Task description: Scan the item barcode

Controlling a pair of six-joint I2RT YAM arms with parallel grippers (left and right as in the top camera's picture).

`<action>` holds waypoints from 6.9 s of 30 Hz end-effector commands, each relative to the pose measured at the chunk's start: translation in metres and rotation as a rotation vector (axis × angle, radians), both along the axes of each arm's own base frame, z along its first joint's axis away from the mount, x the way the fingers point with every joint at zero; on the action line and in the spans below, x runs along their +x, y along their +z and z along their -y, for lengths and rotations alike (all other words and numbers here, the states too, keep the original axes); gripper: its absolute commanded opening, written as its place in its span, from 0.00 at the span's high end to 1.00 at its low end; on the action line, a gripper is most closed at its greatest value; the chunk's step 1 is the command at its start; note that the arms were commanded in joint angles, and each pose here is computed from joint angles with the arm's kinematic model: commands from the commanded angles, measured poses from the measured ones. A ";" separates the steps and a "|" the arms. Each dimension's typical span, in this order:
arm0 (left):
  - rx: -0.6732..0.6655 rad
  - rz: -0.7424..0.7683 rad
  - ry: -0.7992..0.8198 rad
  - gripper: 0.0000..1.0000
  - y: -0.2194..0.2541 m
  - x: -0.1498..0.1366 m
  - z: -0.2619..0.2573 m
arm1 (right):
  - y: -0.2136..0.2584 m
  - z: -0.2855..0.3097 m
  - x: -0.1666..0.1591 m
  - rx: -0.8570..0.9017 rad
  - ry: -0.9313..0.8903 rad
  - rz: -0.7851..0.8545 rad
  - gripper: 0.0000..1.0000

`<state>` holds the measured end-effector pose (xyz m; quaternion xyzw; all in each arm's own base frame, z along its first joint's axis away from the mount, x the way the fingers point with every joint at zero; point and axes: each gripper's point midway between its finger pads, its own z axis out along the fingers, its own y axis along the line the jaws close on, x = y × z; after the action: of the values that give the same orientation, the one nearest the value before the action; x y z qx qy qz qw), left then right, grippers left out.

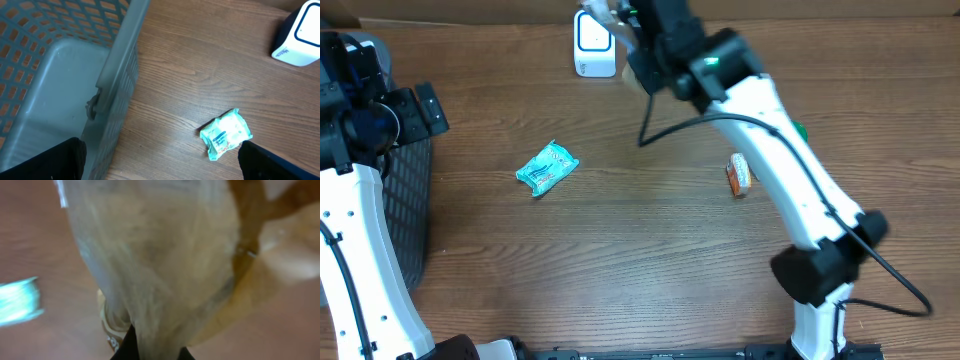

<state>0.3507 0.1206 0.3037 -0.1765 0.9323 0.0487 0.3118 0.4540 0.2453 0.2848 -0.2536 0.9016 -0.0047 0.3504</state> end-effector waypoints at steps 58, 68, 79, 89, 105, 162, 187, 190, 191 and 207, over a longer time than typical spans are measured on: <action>0.020 0.013 -0.017 0.01 0.007 0.002 -0.001 | -0.168 0.126 -0.107 0.007 -0.451 -0.771 0.51; 0.020 0.013 -0.017 0.00 0.007 0.002 -0.001 | -0.140 0.064 -0.080 0.326 -0.296 -0.751 0.41; 0.020 0.013 -0.017 0.00 0.007 0.002 -0.001 | -0.149 -0.004 -0.058 0.408 -0.128 -0.638 0.41; 0.020 0.014 -0.017 0.00 0.007 0.002 -0.001 | -0.176 -0.099 -0.039 0.505 -0.004 -0.526 0.43; 0.019 0.013 -0.018 0.00 0.007 0.002 -0.001 | -0.263 -0.169 -0.033 0.498 -0.034 -0.448 0.43; 0.019 0.013 -0.018 0.01 0.007 0.002 -0.001 | -0.230 -0.011 -0.045 0.127 -0.429 -0.497 0.96; 0.020 0.013 -0.017 0.01 0.007 0.002 -0.001 | -0.215 -0.095 -0.064 0.388 -0.227 -0.594 0.91; 0.020 0.013 -0.017 0.00 0.007 0.002 -0.001 | -0.221 -0.107 -0.065 0.386 -0.229 -0.542 0.96; 0.020 0.013 -0.017 0.00 0.007 0.002 -0.001 | -0.222 -0.110 -0.066 0.384 -0.222 -0.532 0.96; 0.020 0.013 -0.017 0.01 0.007 0.002 -0.001 | -0.282 -0.127 -0.084 0.352 -0.182 -0.627 0.96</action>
<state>0.3505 0.1206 0.3035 -0.1765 0.9325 0.0486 0.3113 0.3800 0.3711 0.0253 -0.0819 0.9697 0.1935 0.1244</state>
